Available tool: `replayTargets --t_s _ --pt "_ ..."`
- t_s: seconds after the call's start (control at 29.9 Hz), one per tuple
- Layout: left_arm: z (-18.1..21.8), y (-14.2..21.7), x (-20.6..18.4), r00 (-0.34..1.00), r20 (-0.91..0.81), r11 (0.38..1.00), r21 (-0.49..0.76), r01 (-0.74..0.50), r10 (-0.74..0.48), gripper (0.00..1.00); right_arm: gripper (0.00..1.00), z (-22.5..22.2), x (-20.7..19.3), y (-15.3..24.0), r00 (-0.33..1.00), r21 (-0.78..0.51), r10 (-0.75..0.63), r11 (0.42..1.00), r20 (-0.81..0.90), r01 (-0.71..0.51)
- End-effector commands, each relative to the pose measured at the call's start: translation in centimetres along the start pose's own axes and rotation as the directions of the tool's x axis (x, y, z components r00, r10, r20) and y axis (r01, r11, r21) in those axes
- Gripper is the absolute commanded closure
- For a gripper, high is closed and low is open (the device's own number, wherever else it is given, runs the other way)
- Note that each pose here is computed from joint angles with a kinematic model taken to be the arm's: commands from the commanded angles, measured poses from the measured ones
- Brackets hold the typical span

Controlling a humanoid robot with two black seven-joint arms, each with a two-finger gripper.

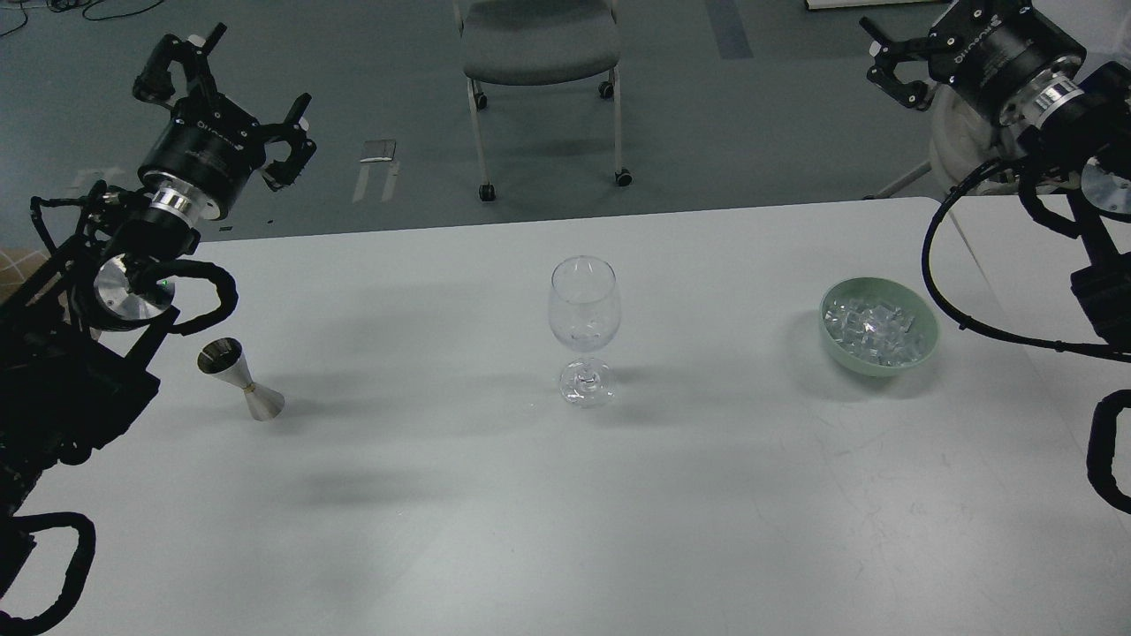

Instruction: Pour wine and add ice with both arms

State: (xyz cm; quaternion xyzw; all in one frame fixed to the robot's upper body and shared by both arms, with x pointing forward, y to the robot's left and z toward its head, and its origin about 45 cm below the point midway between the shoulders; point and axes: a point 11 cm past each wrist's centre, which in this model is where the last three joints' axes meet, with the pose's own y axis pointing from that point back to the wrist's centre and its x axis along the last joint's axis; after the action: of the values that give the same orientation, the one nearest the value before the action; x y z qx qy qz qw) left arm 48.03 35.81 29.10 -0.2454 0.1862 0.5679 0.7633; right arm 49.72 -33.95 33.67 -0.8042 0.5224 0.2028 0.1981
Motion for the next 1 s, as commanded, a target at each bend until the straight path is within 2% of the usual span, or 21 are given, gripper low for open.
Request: replayTargets --t_s 0.0,0.97 --pt "-0.1 -0.1 -0.1 1.0 0.001 1.0 0.003 0.003 -0.003 0.02 0.0 0.1 0.1 0.1 1.0 0.0 0.002 1.0 0.001 -0.002" --pt "0.7 -0.2 -1.7 0.998 -0.001 0.998 -0.003 0.061 -0.061 0.02 0.0 -0.3 0.2 0.1 1.0 0.006 0.006 1.0 0.001 -0.006"
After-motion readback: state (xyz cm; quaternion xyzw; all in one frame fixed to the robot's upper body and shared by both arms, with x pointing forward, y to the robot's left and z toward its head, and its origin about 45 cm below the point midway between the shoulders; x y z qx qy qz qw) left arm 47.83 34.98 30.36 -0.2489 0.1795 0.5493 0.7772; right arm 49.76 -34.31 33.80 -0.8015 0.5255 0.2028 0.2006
